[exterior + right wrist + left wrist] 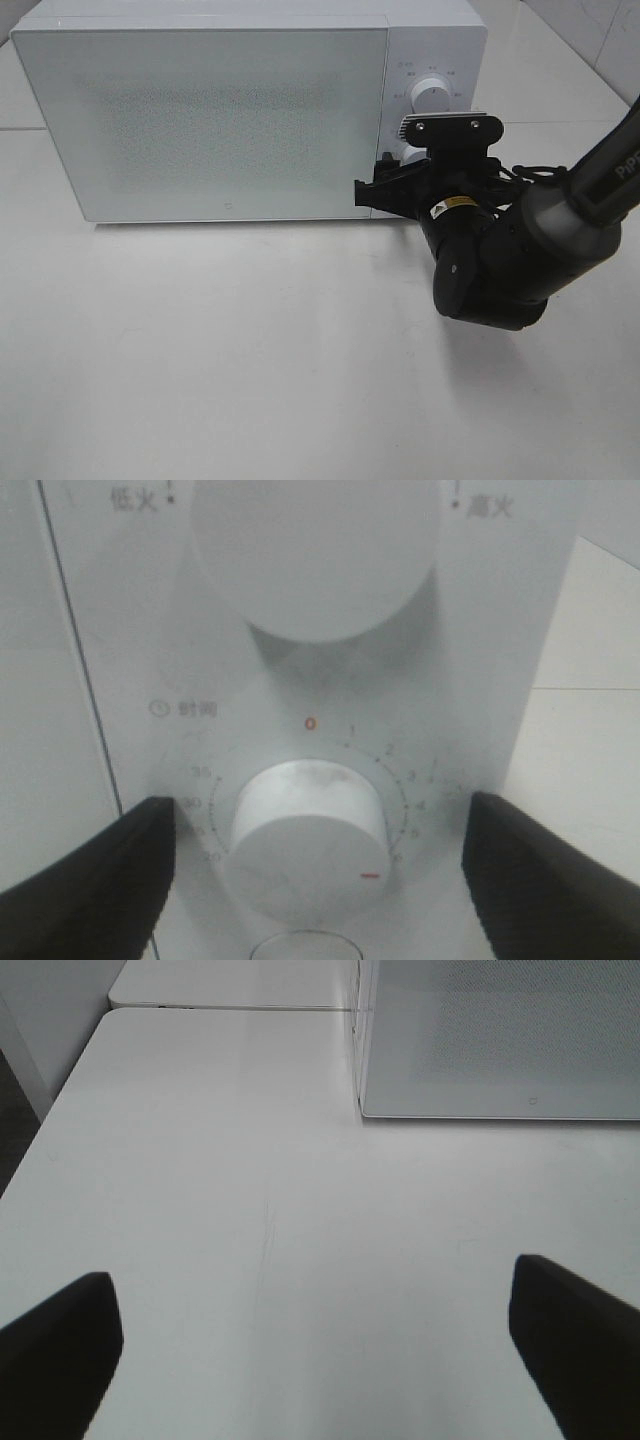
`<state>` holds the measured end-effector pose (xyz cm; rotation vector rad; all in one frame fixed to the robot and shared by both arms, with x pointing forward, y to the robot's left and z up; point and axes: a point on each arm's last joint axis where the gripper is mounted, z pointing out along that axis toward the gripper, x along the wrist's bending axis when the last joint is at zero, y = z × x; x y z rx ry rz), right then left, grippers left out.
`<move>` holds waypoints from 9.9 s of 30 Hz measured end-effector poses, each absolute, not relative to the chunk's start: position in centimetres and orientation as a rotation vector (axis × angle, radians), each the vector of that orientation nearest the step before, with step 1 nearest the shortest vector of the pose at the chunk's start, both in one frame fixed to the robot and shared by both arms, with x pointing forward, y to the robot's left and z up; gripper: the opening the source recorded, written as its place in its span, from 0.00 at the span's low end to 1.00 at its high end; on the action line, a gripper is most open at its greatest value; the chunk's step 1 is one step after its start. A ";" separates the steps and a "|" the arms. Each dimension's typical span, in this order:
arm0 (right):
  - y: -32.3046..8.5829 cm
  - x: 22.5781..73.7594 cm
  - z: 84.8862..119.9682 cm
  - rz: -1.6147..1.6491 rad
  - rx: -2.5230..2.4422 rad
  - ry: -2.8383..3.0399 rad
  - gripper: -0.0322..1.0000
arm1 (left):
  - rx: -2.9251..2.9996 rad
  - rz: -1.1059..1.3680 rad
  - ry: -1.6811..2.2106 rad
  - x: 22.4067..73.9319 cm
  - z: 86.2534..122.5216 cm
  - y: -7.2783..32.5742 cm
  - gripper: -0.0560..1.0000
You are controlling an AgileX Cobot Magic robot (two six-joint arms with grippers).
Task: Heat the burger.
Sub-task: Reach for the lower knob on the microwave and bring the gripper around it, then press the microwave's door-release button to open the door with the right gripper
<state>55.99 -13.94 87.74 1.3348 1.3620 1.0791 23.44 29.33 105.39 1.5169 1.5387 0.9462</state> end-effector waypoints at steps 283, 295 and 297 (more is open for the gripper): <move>-29.6 22.9 104.8 0.961 1.521 1.689 0.77 | 1.517 0.946 1.539 23.4 105.4 29.3 0.99; -29.7 22.9 104.8 0.956 1.526 1.685 0.77 | 1.517 0.946 1.539 23.4 105.4 29.3 0.99; -29.6 22.9 104.8 0.957 1.526 1.685 0.77 | 1.517 0.946 1.539 23.4 105.4 29.3 0.99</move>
